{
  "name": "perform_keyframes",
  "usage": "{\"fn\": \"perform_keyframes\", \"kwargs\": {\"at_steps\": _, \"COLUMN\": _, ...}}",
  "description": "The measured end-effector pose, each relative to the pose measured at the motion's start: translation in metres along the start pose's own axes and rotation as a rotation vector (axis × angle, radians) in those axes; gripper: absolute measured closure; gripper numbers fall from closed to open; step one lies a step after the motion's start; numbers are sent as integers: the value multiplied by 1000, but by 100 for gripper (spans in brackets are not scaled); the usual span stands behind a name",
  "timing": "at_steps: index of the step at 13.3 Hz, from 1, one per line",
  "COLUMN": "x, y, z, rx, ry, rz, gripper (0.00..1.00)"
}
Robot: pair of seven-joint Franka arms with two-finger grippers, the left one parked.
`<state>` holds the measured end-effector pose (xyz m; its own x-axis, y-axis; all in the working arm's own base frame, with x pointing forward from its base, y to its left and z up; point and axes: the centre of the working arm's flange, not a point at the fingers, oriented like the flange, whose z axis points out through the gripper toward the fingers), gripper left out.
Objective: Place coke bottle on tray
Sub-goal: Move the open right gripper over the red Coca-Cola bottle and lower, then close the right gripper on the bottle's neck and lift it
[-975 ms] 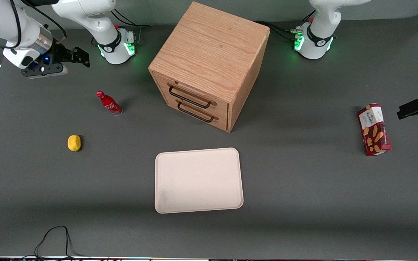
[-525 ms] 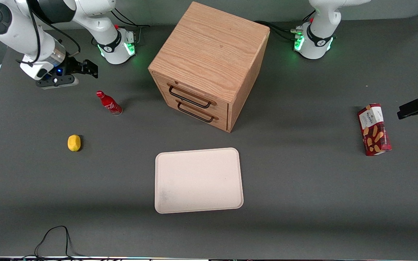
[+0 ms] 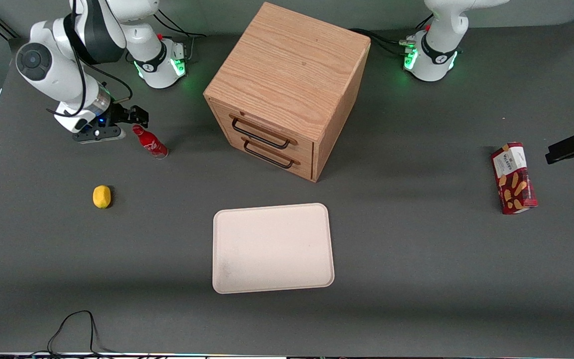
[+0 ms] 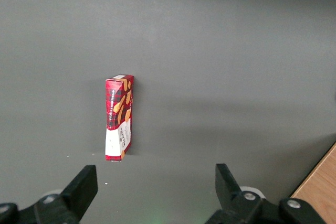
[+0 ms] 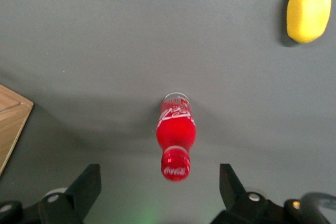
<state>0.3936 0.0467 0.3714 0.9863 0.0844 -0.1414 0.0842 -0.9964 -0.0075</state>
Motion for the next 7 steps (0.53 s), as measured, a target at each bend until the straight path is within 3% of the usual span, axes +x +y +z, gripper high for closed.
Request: {"fn": "perform_keyframes", "kwargs": {"at_steps": 7, "x": -7, "y": 1, "z": 40, "rx": -2, "ry": -6, "rz": -34, "gripper": 1}}
